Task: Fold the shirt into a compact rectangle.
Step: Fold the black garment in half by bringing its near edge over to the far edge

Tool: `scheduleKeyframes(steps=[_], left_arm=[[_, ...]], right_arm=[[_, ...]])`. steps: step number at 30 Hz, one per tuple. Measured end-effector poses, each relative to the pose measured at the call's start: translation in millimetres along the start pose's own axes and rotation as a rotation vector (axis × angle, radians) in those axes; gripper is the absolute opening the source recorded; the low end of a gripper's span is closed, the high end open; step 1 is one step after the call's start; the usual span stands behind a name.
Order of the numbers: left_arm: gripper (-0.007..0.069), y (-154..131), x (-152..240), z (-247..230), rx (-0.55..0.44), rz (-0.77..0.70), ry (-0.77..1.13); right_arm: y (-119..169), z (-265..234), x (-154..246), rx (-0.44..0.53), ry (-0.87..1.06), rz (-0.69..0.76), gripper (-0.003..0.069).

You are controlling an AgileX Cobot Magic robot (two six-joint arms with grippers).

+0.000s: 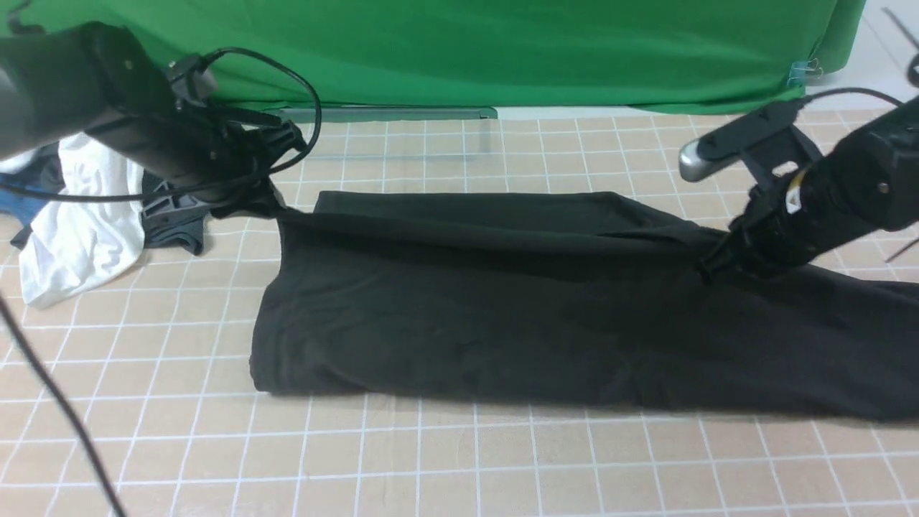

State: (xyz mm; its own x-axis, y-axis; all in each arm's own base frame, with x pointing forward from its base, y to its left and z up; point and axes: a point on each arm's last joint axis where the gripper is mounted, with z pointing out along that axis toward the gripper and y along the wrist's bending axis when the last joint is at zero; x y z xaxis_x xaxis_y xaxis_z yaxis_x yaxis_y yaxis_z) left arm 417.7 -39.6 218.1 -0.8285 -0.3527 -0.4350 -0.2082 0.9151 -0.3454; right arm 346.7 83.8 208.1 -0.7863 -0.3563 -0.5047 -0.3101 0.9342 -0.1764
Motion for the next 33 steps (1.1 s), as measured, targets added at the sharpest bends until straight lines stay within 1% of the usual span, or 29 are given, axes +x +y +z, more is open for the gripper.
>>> scheduleKeyframes(steps=[5,8,11,15,20,24,27,30,33], left_arm=[[0.0017,-1.0,-12.6,18.7,0.006,-0.001,-0.041],[0.0017,-0.5,-17.2,27.1,0.009,-0.003,-0.073],[0.0017,-0.3,-20.7,30.6,0.014,-0.003,-0.109],[0.0017,-0.6,-22.4,30.4,0.017,-0.003,-0.127],[0.0018,-0.7,-22.2,30.3,0.016,-0.003,-0.123],[0.0018,-0.4,-20.5,30.5,0.013,-0.003,-0.105],[0.0018,-0.2,-19.2,30.6,0.011,-0.003,-0.091],[0.0018,-0.1,-19.1,30.6,0.01,-0.003,-0.09],[0.0018,-0.1,-19.1,30.6,0.01,-0.003,-0.09]], right_arm=[[0.6,15.4,-9.5,0.0,-0.071,-0.04,0.013],[1.4,24.5,-11.9,-0.004,-0.105,-0.052,0.0172],[3.3,33.1,-11.2,-0.011,-0.111,-0.058,0.0215],[3.3,35.7,-11.7,-0.011,-0.106,-0.055,0.0239],[-4.8,20.9,-35.4,0.018,-0.092,-0.004,0.0247],[-7.6,12.5,-51.2,0.007,-0.076,0.059,0.0274],[-5.8,17.7,-63.3,-0.03,-0.043,0.13,0.0325],[-0.2,34.3,-69.6,-0.081,0.008,0.203,0.0347],[4.2,52.2,-71.7,-0.109,0.056,0.236,0.035]])
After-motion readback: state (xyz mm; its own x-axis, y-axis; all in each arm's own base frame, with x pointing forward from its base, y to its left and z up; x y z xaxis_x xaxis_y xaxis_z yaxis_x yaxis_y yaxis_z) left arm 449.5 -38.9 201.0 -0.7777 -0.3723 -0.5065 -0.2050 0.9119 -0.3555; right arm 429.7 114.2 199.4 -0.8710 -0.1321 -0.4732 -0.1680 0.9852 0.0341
